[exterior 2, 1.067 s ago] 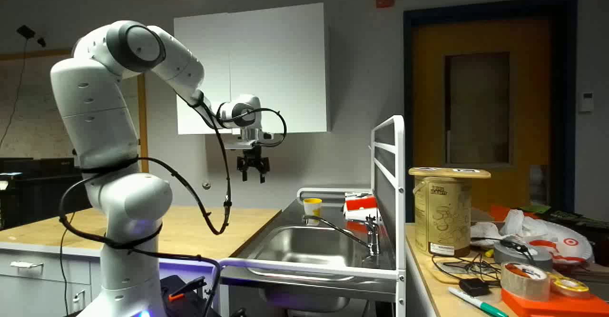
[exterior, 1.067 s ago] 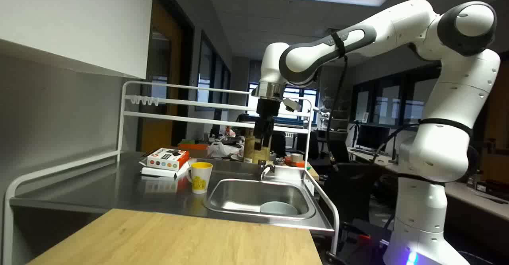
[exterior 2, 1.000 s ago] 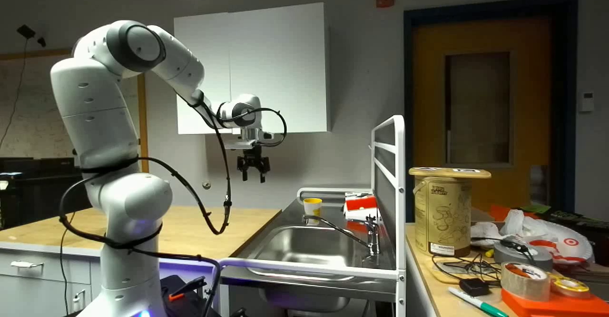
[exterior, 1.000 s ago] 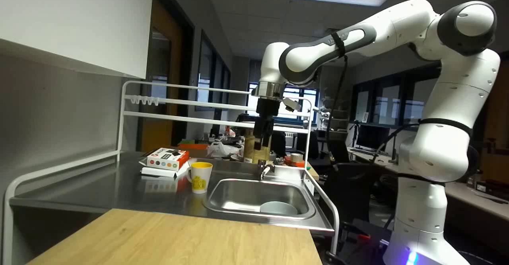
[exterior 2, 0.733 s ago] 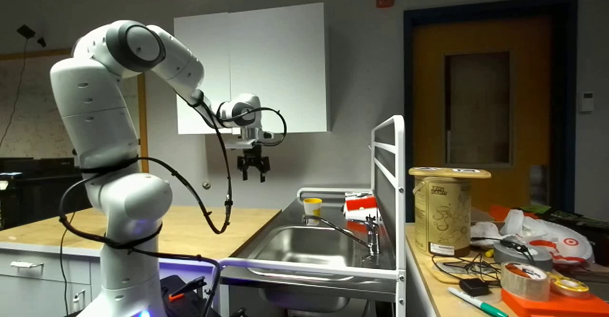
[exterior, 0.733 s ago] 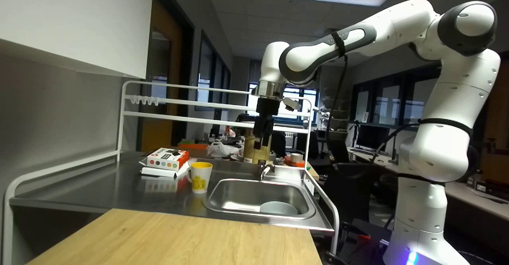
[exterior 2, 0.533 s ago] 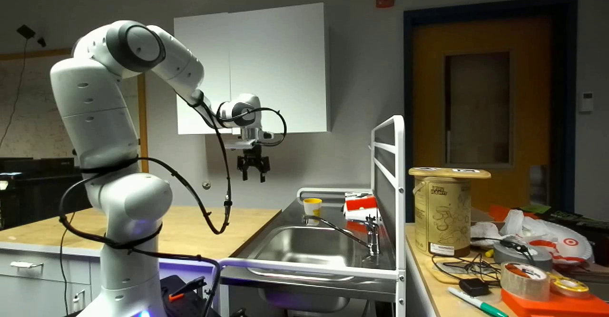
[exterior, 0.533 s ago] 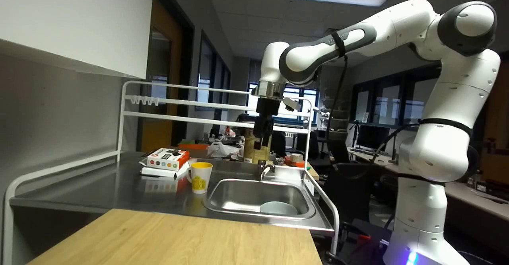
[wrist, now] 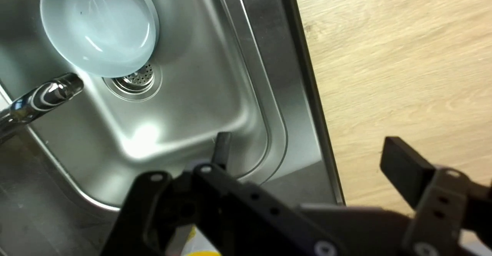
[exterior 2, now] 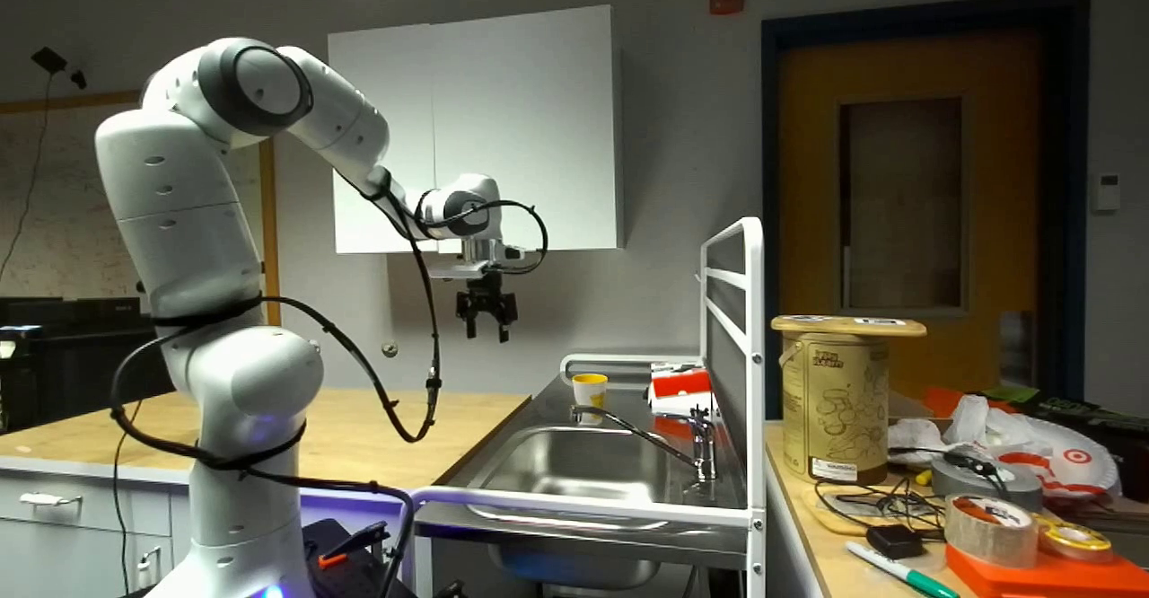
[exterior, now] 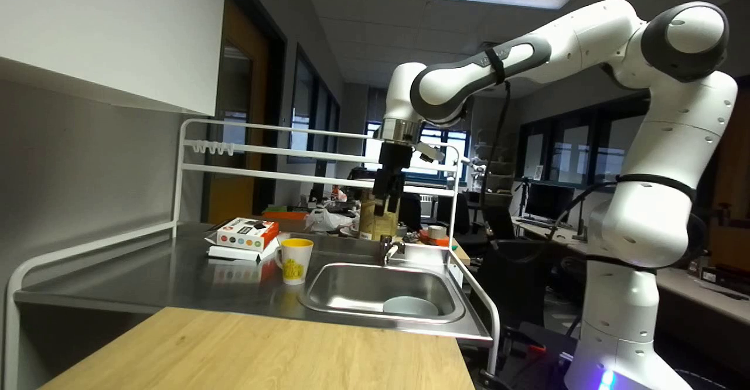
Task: Take the mug from beside the sink and put it in the sink
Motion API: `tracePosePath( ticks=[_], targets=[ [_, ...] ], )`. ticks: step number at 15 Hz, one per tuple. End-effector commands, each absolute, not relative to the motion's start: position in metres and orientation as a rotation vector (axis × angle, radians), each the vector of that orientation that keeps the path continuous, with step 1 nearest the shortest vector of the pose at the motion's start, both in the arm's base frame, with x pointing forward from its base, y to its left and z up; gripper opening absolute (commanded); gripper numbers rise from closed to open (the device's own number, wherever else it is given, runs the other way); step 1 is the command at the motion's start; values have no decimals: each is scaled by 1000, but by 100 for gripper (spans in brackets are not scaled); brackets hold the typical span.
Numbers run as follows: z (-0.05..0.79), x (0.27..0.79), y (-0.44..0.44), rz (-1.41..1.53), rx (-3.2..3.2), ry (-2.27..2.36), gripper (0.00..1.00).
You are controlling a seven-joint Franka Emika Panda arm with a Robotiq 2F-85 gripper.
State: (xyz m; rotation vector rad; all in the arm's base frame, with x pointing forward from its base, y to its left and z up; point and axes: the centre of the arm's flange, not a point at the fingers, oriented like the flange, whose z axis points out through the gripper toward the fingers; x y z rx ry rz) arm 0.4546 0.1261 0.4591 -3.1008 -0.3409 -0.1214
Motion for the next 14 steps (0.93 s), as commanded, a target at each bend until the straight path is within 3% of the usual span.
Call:
tracePosePath(
  ticks=[1, 8, 14],
  targets=[
    [485, 503, 113, -158, -3105, -244, 100],
    [507, 626, 125, -182, -3087, -144, 100],
    [489, 699, 154, -70, -3116, -36, 100]
  ],
)
